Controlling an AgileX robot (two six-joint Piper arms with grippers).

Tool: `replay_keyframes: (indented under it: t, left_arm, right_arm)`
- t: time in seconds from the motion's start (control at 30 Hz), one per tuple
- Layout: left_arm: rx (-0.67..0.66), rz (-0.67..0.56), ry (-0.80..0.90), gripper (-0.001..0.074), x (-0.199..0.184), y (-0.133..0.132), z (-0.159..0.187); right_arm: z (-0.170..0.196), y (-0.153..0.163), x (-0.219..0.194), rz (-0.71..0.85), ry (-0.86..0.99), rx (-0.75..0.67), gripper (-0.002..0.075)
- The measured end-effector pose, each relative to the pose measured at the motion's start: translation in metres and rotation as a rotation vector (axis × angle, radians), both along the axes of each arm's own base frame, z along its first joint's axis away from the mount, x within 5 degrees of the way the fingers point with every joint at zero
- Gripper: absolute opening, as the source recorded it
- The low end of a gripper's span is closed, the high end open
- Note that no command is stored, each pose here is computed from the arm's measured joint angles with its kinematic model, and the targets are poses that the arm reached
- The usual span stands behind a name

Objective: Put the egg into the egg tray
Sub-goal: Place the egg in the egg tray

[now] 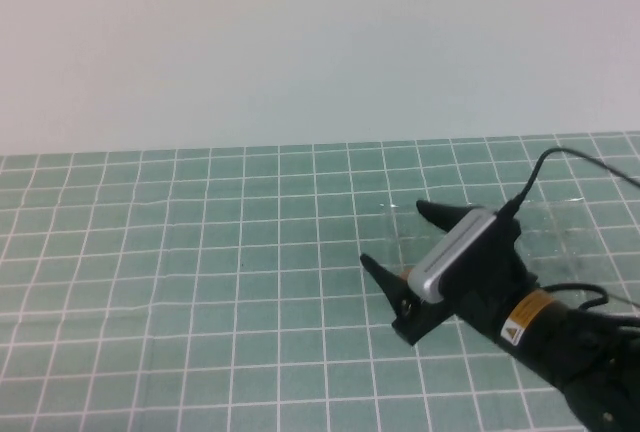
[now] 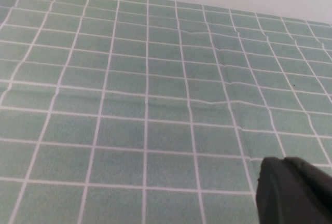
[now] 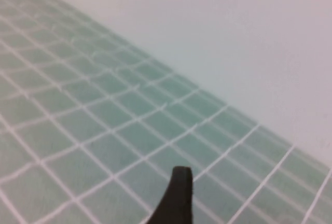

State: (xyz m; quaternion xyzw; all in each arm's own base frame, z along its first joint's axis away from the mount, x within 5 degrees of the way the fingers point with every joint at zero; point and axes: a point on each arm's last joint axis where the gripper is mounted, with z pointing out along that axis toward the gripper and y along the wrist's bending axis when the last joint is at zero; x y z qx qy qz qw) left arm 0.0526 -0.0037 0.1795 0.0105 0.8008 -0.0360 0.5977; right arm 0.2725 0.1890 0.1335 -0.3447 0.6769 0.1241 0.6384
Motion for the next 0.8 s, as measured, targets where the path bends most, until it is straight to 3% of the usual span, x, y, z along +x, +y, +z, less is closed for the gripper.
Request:
replay_keyframes:
  t: [0.27, 0.5, 0.8]
  left_arm:
    - [0.0, 0.0, 0.0, -0.0004, 0.0, 0.0, 0.0]
    - [0.0, 0.0, 0.0, -0.0004, 0.0, 0.0, 0.0]
    - [0.0, 0.0, 0.0, -0.0004, 0.0, 0.0, 0.0]
  right_arm:
    - [0.057, -0.01, -0.013, -0.009, 0.049, -0.058, 0.0713]
    - [0.121, -0.042, -0.054, -0.068, 0.198, -0.086, 0.0713]
    - [0.187, -0.083, -0.112, -0.096, 0.112, -0.017, 0.0713]
